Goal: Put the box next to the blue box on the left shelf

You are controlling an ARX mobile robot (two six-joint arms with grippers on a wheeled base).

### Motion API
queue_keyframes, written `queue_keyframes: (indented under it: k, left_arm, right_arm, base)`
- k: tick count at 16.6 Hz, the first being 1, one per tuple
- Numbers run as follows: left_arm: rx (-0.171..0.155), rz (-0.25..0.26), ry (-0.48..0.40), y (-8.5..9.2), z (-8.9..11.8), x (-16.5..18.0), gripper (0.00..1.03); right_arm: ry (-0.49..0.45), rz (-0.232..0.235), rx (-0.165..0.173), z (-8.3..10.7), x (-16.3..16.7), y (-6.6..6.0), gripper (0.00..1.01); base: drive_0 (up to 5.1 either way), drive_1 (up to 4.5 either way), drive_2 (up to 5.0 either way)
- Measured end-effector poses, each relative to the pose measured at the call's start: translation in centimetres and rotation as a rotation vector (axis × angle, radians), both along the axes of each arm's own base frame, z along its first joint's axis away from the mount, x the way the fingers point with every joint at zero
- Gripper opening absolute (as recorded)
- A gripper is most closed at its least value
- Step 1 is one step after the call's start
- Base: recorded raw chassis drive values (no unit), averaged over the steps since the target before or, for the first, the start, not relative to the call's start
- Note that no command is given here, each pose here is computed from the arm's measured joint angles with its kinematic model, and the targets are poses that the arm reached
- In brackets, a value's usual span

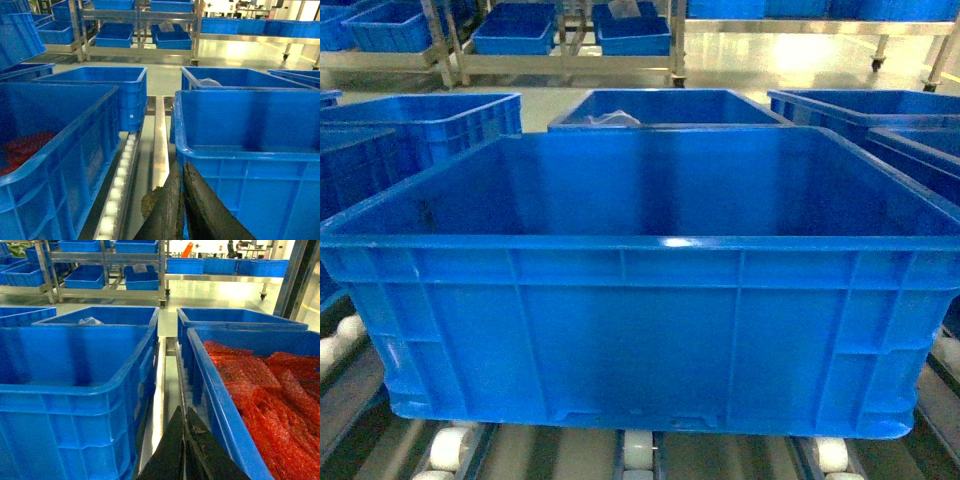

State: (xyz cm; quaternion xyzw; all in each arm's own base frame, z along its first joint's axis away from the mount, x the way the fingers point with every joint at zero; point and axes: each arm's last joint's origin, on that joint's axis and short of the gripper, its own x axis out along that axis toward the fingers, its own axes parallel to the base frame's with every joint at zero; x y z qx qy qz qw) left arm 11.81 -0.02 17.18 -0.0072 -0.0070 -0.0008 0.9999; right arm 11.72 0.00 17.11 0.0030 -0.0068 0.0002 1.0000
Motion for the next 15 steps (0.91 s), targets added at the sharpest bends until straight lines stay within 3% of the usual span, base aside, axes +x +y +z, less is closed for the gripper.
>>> queue_keyframes:
  k: [15]
  left_arm:
    - [0.001, 0.001, 0.012, 0.0, -0.4, -2.1, 0.02]
  right_arm:
    - [0.012, 0.000, 0.000, -0.4, -2.0, 0.0, 0.02]
  base:
    - [0.0, 0.00, 0.0]
